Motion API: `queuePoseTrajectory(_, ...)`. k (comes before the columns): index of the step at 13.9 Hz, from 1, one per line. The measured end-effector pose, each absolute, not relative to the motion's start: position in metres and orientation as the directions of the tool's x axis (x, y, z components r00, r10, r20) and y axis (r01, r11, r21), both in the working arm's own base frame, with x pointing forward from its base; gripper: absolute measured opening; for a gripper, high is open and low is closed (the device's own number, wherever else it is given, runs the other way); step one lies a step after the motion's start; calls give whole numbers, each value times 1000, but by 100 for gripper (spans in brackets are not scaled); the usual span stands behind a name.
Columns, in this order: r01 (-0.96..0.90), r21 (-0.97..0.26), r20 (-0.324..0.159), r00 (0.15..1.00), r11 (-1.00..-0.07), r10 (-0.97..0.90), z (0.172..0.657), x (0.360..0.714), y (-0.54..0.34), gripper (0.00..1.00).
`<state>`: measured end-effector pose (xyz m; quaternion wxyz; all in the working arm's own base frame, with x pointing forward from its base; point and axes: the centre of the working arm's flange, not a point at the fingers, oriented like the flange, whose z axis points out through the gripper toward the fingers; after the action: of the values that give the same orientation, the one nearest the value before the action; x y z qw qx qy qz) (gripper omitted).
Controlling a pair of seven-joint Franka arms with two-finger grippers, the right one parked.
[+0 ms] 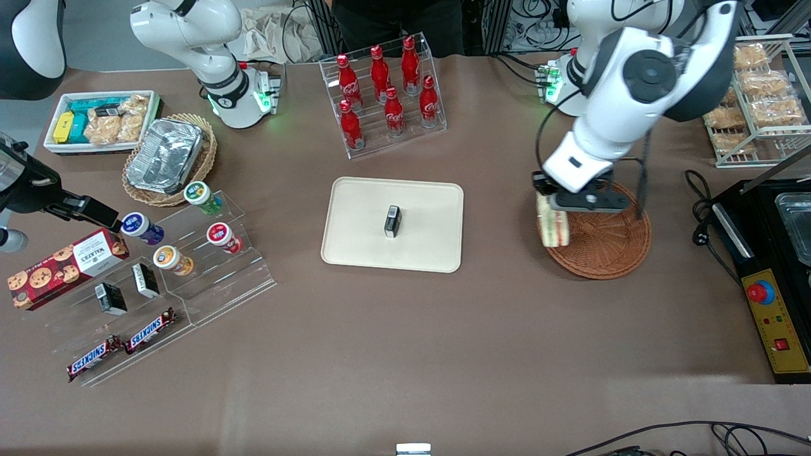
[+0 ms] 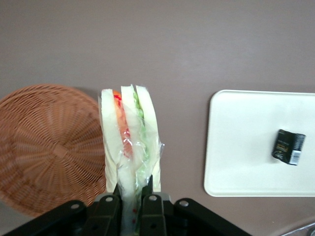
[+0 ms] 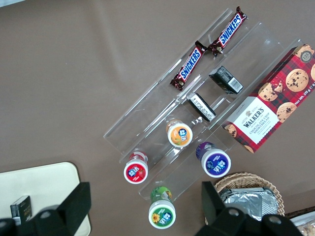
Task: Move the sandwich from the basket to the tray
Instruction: 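Lift the sandwich and carry it with the left gripper to the white tray, then lower the sandwich onto the tray beside the black box and open the left gripper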
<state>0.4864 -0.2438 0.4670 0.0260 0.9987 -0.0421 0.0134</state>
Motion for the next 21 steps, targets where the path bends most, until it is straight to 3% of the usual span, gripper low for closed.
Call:
queuePoseTrajectory(5, -179, -22, 110, 977, -984, -181, 436, 463, -325, 15)
queuePoseTrajectory(9, -233, -23, 87, 968, -972, -234, 408, 440, -368, 15)
queuePoseTrajectory(12, -223, 42, 130, 968, -974, -216, 386, 447, -385, 15)
queuePoseTrajectory(21, -208, 103, 56, 977, -973, -203, 290, 427, -429, 15)
